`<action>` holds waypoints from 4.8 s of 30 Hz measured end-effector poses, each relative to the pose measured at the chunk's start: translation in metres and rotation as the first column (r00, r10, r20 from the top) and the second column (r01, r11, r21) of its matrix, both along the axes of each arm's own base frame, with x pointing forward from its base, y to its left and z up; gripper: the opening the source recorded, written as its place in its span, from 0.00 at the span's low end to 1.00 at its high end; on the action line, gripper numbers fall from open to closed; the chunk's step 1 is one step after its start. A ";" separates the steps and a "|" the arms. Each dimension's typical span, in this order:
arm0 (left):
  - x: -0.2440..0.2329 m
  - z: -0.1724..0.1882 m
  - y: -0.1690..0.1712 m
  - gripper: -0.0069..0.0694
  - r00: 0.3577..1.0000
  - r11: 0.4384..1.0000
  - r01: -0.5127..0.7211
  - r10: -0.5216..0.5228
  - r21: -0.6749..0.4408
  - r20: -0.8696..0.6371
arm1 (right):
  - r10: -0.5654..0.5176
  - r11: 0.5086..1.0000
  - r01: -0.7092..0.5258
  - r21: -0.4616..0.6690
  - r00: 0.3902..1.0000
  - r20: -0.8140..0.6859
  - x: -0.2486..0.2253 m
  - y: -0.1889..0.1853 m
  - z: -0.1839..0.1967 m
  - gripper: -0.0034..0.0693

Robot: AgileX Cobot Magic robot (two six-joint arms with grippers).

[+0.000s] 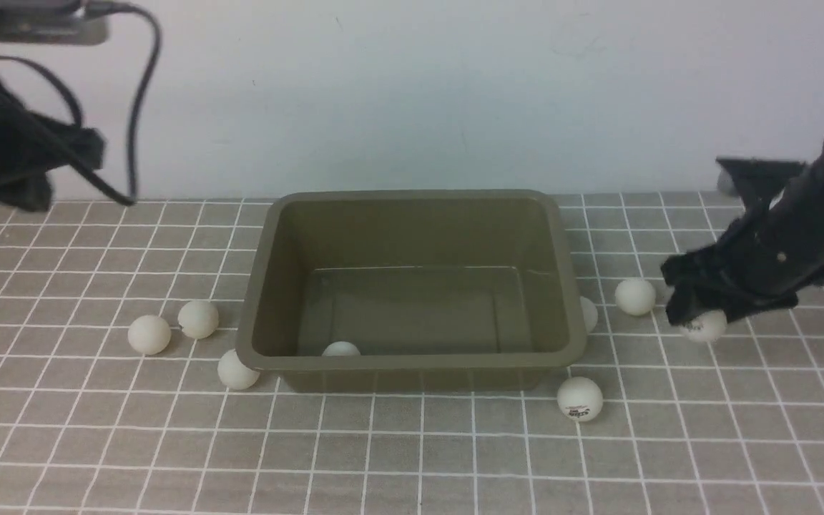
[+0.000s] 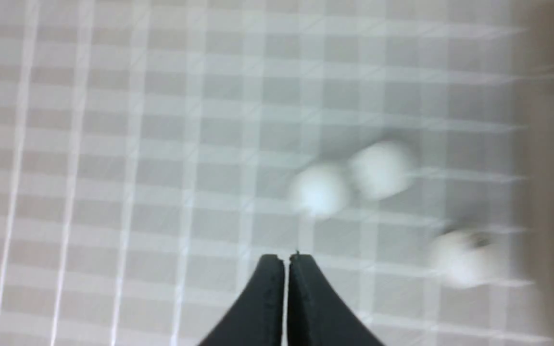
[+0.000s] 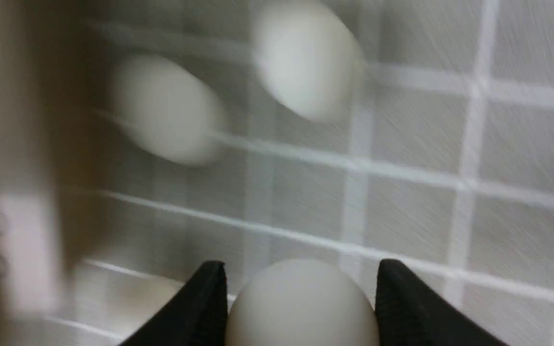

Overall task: Put the table tennis balls into the box on the grey coffee tablecloth.
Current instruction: 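Reach for and grasp a ping pong ball on the table, then release the ping pong ball into the bin and lift the gripper away, then reach for and grasp a ping pong ball on the table beside the basket, then drop the ball into the bin, then reach for and grasp a ping pong ball on the table, then release the ping pong ball into the bin and lift the gripper away, then reach for and grasp a ping pong ball on the table beside the basket, then drop the ball into the bin, then reach for and grasp a ping pong ball on the table, then release the ping pong ball into the bin and lift the gripper away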

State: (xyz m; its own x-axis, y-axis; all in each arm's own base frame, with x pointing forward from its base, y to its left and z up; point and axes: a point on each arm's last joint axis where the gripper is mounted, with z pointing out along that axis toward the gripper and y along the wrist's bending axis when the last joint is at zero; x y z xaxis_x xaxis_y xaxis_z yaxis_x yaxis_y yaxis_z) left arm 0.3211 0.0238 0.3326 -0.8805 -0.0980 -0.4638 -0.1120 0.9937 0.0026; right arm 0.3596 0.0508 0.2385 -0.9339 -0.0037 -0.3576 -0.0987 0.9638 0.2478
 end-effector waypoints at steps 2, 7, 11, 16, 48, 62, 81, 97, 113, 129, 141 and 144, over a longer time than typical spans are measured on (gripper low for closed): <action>-0.002 -0.018 0.010 0.08 0.997 0.999 -0.039 0.038 -0.023 -0.061 | 0.032 0.997 -0.038 0.065 0.995 0.095 -0.002 0.017 0.024 0.54; 0.013 -0.071 0.015 0.14 0.985 0.997 -0.039 0.027 -0.070 -0.170 | 0.213 0.961 -0.253 0.109 0.933 0.290 0.002 0.086 0.056 0.54; 0.031 -0.098 0.007 0.36 0.984 0.996 0.010 -0.026 -0.092 -0.174 | 0.287 0.937 -0.328 0.117 0.918 0.272 0.016 0.121 0.046 0.57; 0.047 -0.127 0.000 0.72 0.983 0.995 0.037 -0.054 -0.095 -0.177 | 0.336 0.930 -0.356 0.086 0.923 0.187 0.022 0.126 0.052 0.84; 0.073 -0.028 -0.079 0.55 0.923 0.892 0.384 -0.381 -0.240 0.060 | 0.197 0.978 -0.199 -0.068 0.980 -0.028 -0.064 0.076 -0.045 0.57; 0.082 -0.083 -0.153 0.83 0.850 0.835 0.502 -0.525 -0.227 -0.050 | 0.175 0.979 -0.179 -0.094 0.983 -0.054 -0.046 0.081 -0.095 0.50; 0.083 -0.089 -0.033 0.15 0.912 0.941 0.220 -0.292 -0.258 -0.287 | 0.173 0.981 -0.191 0.031 0.939 0.296 -0.043 0.088 0.076 0.54; 0.107 -0.163 -0.059 0.89 0.880 0.943 0.238 -0.311 -0.234 -0.359 | 0.232 0.947 -0.148 -0.285 0.928 0.291 -0.009 0.068 0.116 0.61; 0.113 -0.064 -0.061 0.55 0.931 0.948 0.297 -0.314 -0.116 -0.187 | -0.081 0.989 0.104 -0.101 0.974 0.210 0.019 -0.033 0.099 0.17; 0.101 -0.088 -0.181 0.62 0.748 0.771 0.599 -0.635 -0.215 -0.194 | 0.018 0.998 -0.020 -0.061 0.999 -0.031 0.086 0.009 -0.072 0.83; 0.103 -0.032 -0.162 0.20 0.848 0.848 0.511 -0.524 -0.138 -0.079 | 0.013 0.997 -0.015 -0.071 0.999 -0.032 0.085 0.006 -0.025 0.55; 0.091 0.008 -0.130 0.10 0.886 0.880 0.460 -0.463 -0.115 0.001 | 0.014 0.999 -0.016 0.031 0.997 0.081 0.069 0.016 0.053 0.55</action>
State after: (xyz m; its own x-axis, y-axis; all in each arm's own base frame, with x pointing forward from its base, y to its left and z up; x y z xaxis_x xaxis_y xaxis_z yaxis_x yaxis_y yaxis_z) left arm 0.4120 -0.1063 0.3402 -0.8498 0.2738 -0.4504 0.3579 0.9271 -0.1117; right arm 0.4284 0.0671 0.2912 -0.9020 -0.0050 -0.4316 -0.1339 0.9539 0.2687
